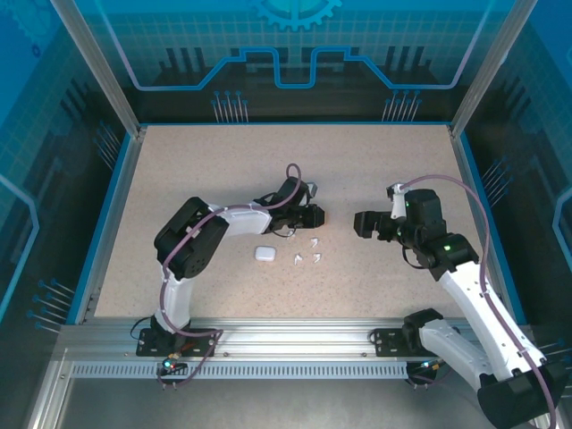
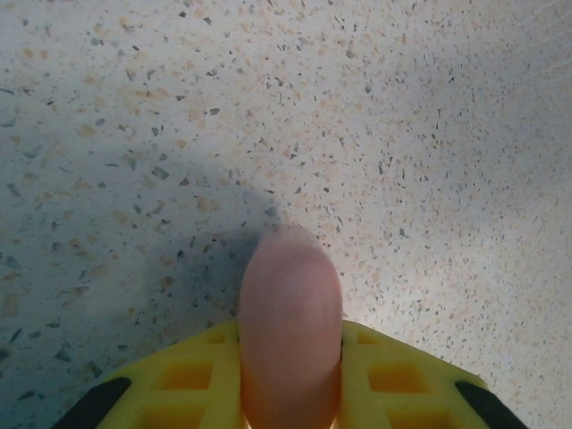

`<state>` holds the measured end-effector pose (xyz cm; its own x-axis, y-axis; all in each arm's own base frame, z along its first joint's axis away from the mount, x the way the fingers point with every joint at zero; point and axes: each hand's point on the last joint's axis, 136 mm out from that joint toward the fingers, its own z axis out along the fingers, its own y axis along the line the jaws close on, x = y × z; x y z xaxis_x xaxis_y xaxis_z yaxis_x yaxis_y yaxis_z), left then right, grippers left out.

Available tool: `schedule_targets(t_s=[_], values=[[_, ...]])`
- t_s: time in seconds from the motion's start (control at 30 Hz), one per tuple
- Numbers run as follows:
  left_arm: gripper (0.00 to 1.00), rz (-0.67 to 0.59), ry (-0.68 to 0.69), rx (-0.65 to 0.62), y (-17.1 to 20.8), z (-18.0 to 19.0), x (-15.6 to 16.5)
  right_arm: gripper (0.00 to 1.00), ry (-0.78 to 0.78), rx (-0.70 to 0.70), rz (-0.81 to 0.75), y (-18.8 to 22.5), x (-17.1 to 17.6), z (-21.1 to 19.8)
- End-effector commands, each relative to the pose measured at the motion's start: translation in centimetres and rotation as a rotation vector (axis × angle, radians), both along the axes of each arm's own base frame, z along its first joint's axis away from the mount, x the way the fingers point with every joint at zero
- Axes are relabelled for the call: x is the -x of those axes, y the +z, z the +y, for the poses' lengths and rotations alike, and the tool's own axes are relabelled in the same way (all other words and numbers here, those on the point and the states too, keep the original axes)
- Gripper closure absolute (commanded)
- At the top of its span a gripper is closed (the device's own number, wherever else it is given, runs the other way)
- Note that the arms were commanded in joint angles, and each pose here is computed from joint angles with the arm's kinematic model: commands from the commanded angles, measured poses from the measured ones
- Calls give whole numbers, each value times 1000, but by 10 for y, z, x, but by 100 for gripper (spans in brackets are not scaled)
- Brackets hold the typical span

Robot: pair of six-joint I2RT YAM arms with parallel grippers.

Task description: Insert the wireless bluetooth earbuds into the charging case

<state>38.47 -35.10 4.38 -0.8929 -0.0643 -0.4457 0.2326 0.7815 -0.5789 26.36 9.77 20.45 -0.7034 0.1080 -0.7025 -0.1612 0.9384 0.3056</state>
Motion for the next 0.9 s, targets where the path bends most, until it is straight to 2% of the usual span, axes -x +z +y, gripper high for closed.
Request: schedule_targets(t_s=[0.0, 0.17, 0.47, 0.63, 0.77, 0.87], values=[[72, 18, 22, 14, -2, 4, -8, 0, 9, -11, -5, 0, -3, 0], [55, 15, 22, -1, -3, 8, -7, 0, 10, -20, -7, 2, -4, 1], [46, -36, 38, -41, 11, 23, -9, 0, 2, -39, 1, 7, -4, 2], [44, -117, 52, -35, 41, 38, -6, 0, 53, -31, 24, 8, 1, 8], [42, -218, 57, 38, 84, 50, 3, 0, 148, -33, 66, 1, 8, 19], [39, -283, 67, 47, 112, 68, 12, 0, 192, -60, 51, 13, 8, 28]])
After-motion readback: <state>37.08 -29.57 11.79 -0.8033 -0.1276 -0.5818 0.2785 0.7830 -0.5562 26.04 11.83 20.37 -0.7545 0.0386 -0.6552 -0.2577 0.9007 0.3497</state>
